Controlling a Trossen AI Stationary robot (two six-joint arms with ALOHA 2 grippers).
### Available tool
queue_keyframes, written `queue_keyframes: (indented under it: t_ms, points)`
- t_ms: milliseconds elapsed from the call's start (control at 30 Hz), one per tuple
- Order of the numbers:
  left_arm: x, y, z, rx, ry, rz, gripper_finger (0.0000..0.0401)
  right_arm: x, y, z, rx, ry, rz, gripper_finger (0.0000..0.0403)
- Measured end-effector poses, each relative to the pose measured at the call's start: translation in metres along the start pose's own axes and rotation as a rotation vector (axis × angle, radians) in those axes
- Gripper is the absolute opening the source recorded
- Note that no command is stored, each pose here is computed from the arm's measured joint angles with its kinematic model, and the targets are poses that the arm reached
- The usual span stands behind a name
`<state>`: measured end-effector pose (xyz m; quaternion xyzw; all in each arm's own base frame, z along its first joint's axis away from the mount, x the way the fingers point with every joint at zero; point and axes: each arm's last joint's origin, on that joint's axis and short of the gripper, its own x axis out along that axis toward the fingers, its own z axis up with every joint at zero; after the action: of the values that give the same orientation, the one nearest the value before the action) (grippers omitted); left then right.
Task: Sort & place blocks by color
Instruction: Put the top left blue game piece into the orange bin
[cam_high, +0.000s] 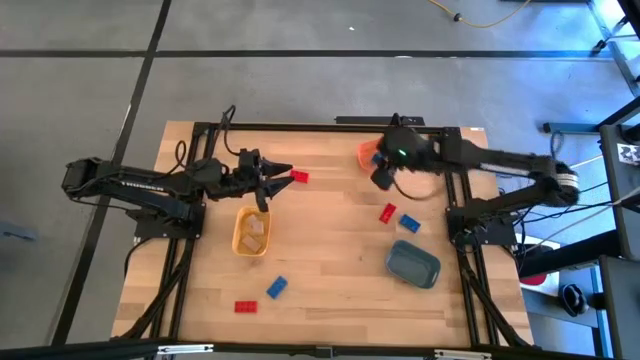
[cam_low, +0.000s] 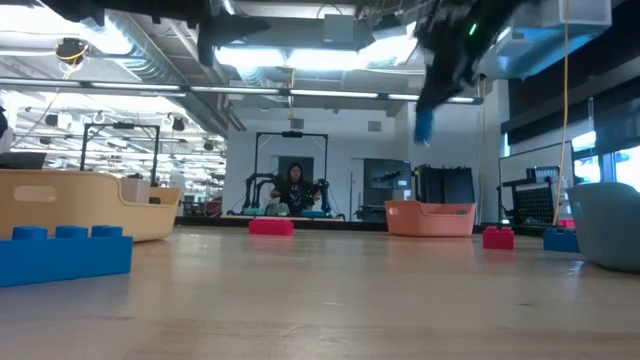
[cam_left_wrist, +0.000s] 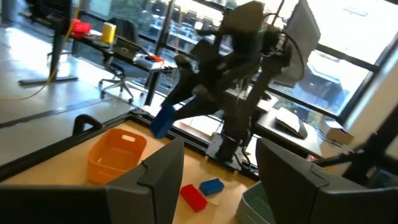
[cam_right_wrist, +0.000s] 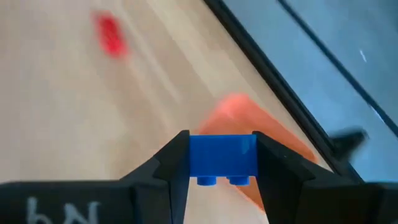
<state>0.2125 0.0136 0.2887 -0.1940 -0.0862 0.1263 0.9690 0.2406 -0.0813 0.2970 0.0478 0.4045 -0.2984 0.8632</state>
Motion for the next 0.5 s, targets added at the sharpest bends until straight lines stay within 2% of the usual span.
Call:
queue_keyframes:
  t_ms: [233, 500]
  points:
    - [0.000, 0.000, 0.000, -0.010, -0.009, 0.018, 0.0191, 0.071, -0.037, -0.009, 0.012, 0.277, -0.133, 0.0159]
    - [0.000, -0.001, 0.004, -0.025, -0.054, 0.016, 0.0191, 0.121, -0.049, -0.022, 0.024, 0.401, -0.167, 0.0147]
